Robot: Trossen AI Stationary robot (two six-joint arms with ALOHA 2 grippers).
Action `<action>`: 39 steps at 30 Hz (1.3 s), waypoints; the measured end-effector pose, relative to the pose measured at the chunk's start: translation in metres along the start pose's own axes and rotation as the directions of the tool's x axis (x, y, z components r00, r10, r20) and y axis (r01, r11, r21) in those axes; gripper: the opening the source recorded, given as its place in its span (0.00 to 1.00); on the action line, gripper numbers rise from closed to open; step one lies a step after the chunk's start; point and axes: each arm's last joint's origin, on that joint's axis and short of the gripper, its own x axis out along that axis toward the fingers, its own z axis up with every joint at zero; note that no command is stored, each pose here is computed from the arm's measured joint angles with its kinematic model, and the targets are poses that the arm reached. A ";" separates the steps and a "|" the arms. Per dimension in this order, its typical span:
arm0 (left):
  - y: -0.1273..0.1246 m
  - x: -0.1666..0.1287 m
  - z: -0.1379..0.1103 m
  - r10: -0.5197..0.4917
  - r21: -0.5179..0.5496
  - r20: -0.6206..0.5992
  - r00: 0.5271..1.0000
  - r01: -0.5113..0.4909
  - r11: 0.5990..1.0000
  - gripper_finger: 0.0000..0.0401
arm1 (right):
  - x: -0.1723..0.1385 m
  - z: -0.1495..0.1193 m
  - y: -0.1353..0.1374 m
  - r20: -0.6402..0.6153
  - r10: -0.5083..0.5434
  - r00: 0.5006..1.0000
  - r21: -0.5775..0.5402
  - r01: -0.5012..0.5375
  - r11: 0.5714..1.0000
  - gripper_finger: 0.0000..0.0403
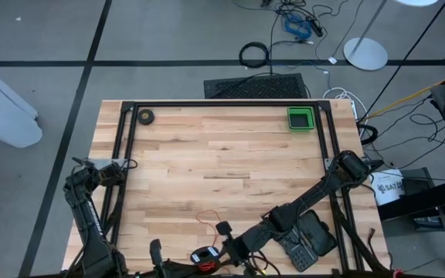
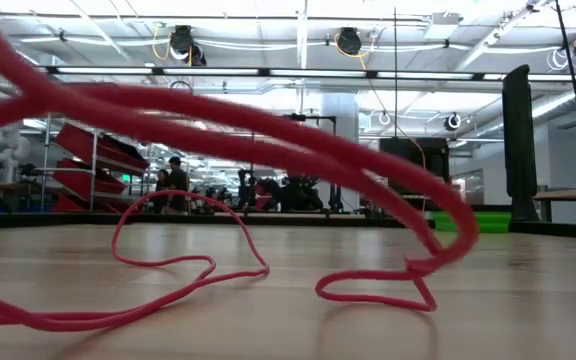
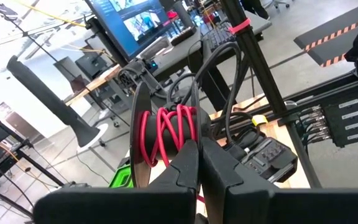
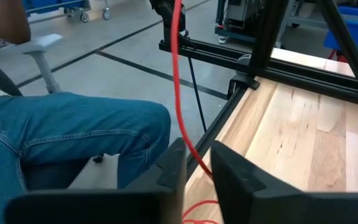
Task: Coil cords
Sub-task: Coil the red wire on the black spool
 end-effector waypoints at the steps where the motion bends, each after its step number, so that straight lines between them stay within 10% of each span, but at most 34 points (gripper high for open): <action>1: 0.000 0.000 0.000 0.000 0.000 0.000 1.000 0.000 1.000 0.02 | 0.000 0.000 0.000 0.000 0.000 1.000 -0.002 0.000 1.000 0.10; 27: -0.002 0.026 -0.035 -0.398 -0.079 -0.195 0.897 0.390 0.917 0.02 | -0.072 0.041 0.017 -0.195 -0.042 0.980 -0.024 0.038 0.999 0.00; 39: 0.007 0.044 -0.046 -0.418 -0.173 -0.287 0.862 0.383 0.908 0.02 | -0.111 0.060 0.047 -0.177 -0.083 0.981 -0.061 0.073 0.995 0.00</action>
